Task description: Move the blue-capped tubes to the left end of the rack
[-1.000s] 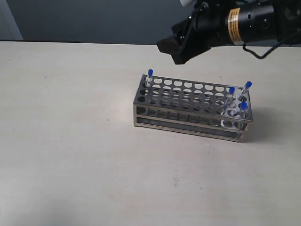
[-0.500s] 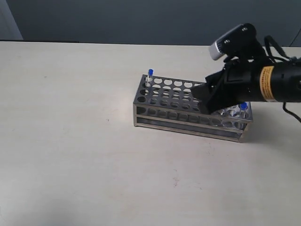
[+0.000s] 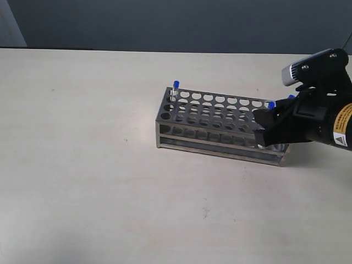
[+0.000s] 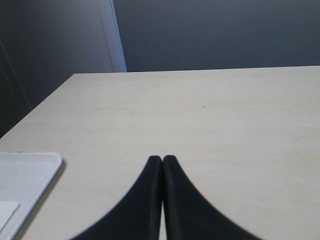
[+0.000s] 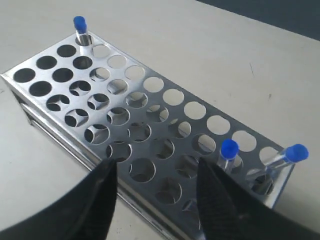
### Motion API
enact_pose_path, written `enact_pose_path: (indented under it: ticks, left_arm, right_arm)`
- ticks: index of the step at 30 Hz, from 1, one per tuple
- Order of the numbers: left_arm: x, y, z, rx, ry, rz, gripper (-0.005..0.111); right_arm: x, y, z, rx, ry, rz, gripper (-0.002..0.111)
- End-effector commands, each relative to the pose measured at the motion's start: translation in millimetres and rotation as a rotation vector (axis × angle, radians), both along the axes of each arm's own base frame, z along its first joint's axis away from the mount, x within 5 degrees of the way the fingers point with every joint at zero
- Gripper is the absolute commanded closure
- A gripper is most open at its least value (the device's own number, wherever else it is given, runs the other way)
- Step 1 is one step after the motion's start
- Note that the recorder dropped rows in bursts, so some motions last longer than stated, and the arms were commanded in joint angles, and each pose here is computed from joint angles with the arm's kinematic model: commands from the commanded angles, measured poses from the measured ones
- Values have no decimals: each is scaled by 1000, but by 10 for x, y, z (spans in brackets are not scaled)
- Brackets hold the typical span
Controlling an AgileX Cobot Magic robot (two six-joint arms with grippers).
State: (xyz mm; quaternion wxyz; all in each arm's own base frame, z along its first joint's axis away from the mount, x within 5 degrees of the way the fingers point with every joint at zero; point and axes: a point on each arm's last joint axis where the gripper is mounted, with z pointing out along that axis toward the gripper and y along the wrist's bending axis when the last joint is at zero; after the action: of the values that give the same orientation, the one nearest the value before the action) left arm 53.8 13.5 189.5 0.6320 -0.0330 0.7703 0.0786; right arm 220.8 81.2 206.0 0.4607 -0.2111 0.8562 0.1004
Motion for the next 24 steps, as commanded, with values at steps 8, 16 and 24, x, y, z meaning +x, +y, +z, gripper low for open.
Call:
enact_pose_path:
  ticks: [8,16,24]
  left_arm:
    - [-1,-3,4,1,-11,-5,106]
    - [-1,-3,4,1,-11,-5,106]
    - [-1,-3,4,1,-11,-5,106]
  right_arm:
    - [241,-23,-300,-54,127,-56,60]
    - [70,-100,161,-43,18,-130,60]
    - [213,-108,-175,-124,112,-92,60]
